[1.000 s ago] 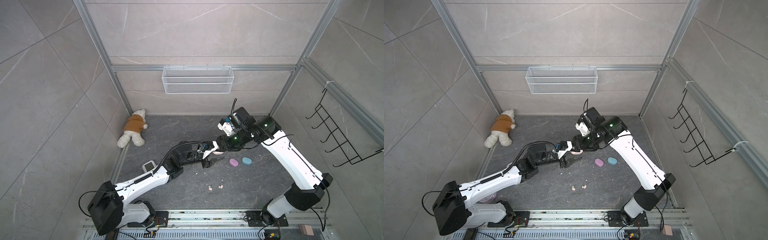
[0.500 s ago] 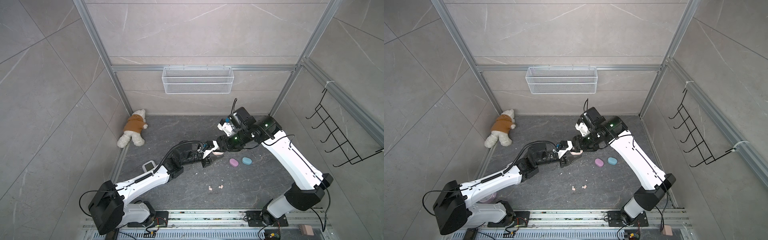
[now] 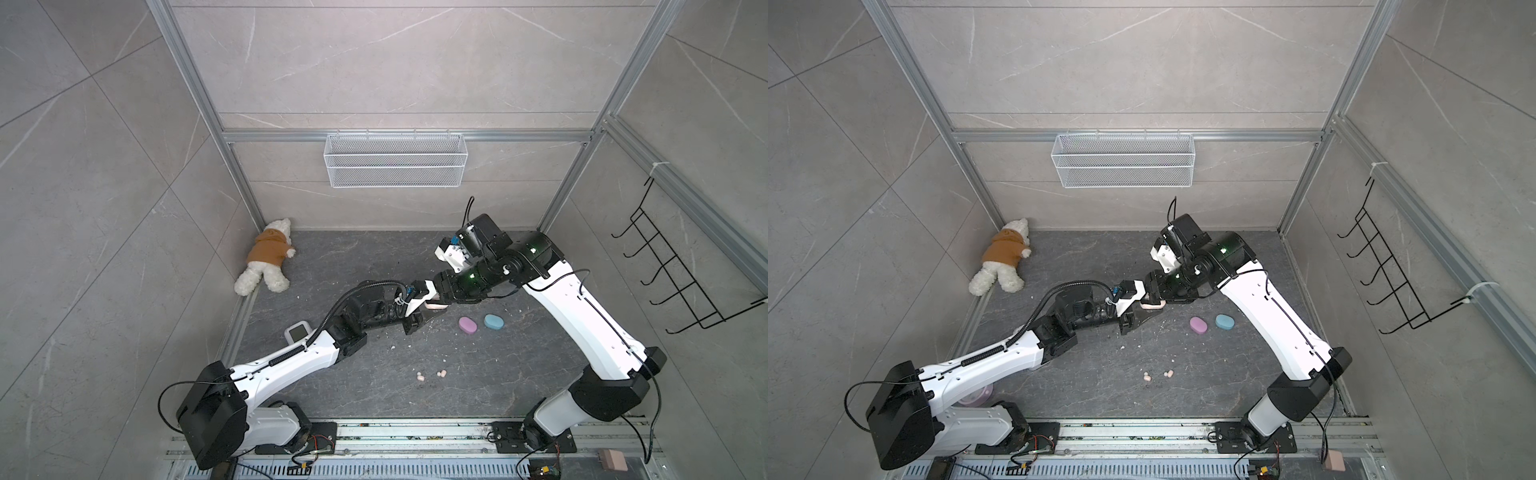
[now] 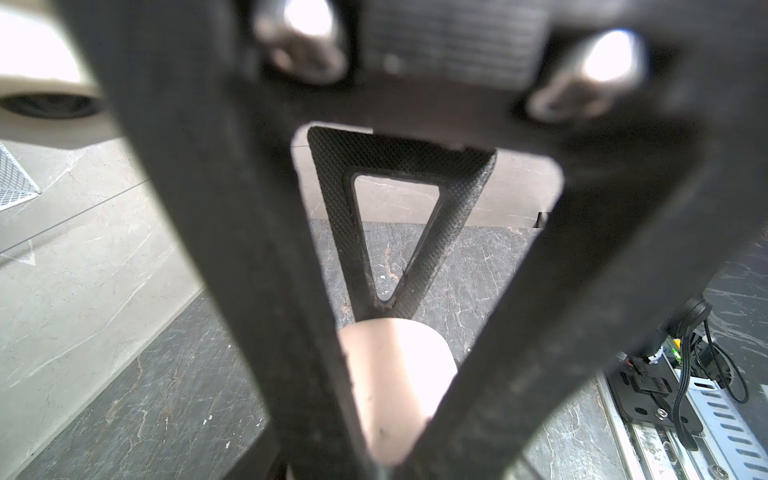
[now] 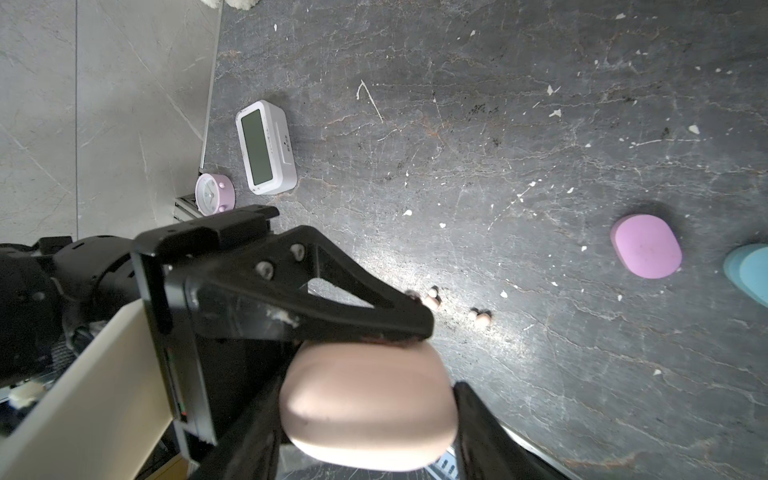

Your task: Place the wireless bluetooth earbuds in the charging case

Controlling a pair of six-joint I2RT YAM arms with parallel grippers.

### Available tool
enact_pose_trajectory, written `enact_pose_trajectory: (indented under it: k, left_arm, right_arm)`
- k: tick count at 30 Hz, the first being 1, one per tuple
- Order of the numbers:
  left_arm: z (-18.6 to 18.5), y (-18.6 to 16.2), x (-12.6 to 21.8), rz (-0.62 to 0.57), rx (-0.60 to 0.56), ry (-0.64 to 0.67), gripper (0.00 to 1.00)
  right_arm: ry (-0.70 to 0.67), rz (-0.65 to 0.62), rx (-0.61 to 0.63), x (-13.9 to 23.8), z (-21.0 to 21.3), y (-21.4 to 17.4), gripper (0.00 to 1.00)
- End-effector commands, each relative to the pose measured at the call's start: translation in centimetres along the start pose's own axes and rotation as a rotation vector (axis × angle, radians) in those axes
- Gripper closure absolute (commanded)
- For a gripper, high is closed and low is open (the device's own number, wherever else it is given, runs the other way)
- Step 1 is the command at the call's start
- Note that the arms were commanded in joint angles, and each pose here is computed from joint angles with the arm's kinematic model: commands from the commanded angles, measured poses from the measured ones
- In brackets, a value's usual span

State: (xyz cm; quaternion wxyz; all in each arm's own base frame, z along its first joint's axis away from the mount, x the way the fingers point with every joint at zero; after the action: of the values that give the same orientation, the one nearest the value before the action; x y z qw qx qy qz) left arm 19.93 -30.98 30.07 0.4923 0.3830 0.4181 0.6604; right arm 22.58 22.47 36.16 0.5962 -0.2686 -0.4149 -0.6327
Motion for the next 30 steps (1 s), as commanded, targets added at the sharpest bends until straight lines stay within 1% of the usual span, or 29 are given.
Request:
enact_pose_trajectory:
  k: [1, 8, 10, 18, 30]
  left_arm:
    - [-0.1, 1.9, -0.1, -0.048, -0.039, -0.038, 0.60]
    - [-0.2, 1.9, -0.1, -0.041, -0.044, -0.041, 0.66]
    - [-0.2, 1.9, 0.0, -0.042, -0.045, -0.039, 0.68]
    - [-0.2, 2.1, 0.1, -0.043, -0.038, -0.037, 0.74]
    - [0.0, 2.5, 0.6, -0.059, -0.041, -0.005, 0.78]
  right_arm:
    - [0.057, -0.058, 0.025, 1.3, 1.3, 0.5, 0.42]
    - [0.052, -0.058, 0.028, 1.5, 1.3, 0.5, 0.42]
    - [0.055, -0.053, 0.025, 1.4, 1.3, 0.5, 0.40]
    - [0.048, -0.075, 0.022, 1.8, 1.1, 0.4, 0.31]
    - [0.007, -0.107, 0.008, 2.4, 0.3, 0.1, 0.20]
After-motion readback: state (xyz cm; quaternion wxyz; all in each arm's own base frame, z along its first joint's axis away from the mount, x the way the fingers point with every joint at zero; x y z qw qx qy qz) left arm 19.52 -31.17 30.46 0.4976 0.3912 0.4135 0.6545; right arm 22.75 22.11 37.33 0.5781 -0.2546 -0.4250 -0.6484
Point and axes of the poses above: each gripper's point midway between its finger pads, its own x axis back along the fingers, its own z axis along the line the jaws close on, y = z × x, the point moved 6 cm from there along x, back along the fingers, and after that the axes turned 11 degrees about -x, right-handed, at the moved point
